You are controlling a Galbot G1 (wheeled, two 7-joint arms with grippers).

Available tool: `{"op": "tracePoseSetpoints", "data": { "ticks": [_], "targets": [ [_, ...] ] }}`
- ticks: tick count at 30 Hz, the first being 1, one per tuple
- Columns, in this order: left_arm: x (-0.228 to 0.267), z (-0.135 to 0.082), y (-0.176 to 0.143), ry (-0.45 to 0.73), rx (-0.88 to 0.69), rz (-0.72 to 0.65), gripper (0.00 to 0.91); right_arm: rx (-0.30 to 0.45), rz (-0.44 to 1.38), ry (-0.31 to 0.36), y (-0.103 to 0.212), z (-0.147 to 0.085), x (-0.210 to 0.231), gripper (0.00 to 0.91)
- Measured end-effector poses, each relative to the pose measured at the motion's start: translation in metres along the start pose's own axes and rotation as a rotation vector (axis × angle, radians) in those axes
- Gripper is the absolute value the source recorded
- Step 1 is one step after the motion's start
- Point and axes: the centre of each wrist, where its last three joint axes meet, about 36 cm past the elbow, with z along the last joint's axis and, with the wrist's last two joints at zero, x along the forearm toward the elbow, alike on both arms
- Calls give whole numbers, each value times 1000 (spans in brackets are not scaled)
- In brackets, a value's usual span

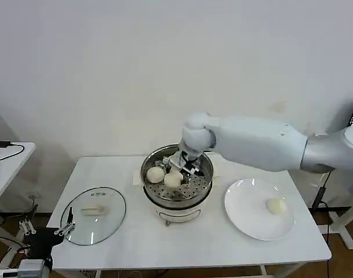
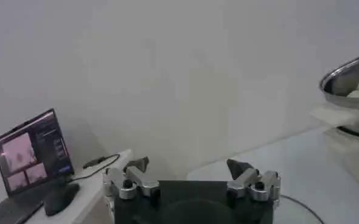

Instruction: Take steamed baozi put them in steamer then cover it.

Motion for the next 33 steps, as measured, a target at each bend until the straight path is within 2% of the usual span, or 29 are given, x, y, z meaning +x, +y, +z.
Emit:
{"op": "tracePoseSetpoints", "data": {
  "ticks": [11, 24, 26, 33],
  "targets": [
    [-1, 0, 0, 1, 4, -1, 907, 104, -36, -11, -1, -10, -18, 655],
    [0, 0, -2, 0, 10, 1, 907, 157, -70, -16, 3, -15, -27, 655],
    [0, 0, -2, 0, 10, 1, 907, 162, -71, -14, 3, -14, -26, 907],
    [0, -2, -2, -4, 11, 0, 907, 164, -59, -4, 4, -7, -22, 907]
  ]
}}
